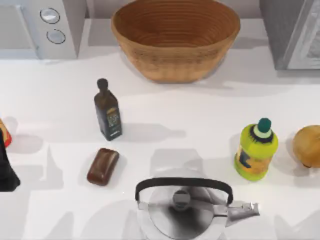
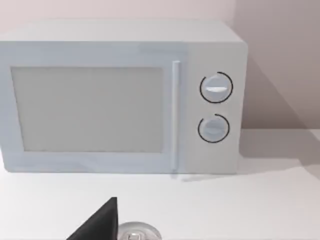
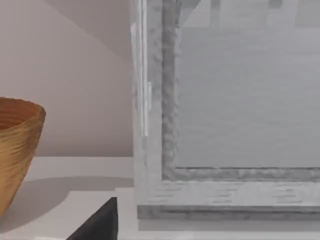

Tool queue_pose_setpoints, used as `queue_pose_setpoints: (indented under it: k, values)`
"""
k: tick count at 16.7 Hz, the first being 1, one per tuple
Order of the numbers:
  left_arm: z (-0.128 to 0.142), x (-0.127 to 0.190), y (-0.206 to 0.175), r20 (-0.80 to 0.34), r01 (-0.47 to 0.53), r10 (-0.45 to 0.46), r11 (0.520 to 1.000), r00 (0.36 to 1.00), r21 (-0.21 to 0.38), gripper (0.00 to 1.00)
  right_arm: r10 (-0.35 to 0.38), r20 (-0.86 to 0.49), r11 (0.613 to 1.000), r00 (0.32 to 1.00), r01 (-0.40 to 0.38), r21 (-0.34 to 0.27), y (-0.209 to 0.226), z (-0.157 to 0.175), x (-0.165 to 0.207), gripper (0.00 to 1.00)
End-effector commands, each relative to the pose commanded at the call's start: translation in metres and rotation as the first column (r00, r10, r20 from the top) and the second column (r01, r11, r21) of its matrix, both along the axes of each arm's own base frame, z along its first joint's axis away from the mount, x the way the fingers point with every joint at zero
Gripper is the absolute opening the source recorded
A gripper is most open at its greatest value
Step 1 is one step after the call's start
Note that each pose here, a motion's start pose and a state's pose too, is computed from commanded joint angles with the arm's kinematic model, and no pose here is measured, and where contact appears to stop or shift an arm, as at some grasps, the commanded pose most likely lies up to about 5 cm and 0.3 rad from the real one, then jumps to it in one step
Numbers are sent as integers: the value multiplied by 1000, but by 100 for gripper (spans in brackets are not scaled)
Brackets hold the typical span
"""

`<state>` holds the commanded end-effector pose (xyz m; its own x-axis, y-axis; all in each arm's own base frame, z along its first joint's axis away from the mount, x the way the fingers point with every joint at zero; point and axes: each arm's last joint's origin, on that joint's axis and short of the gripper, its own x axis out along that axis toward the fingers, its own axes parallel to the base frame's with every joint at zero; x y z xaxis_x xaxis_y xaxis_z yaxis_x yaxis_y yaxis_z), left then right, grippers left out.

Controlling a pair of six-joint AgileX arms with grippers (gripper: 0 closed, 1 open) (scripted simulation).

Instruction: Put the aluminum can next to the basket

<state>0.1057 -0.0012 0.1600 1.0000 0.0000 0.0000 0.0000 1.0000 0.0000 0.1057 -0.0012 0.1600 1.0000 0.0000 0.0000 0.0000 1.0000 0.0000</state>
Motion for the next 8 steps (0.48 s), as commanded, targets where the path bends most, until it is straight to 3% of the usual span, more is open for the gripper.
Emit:
queue_pose_setpoints:
  k: [4,8]
  values:
    - [5,0,0,-26,-2,3,1000,1000,20,100,0,0,1000,1000,0,0,0,0,0,100]
    - [37,6,2,-178,6,16,992,984,124,100,0,0,1000,1000,0,0,0,0,0,100]
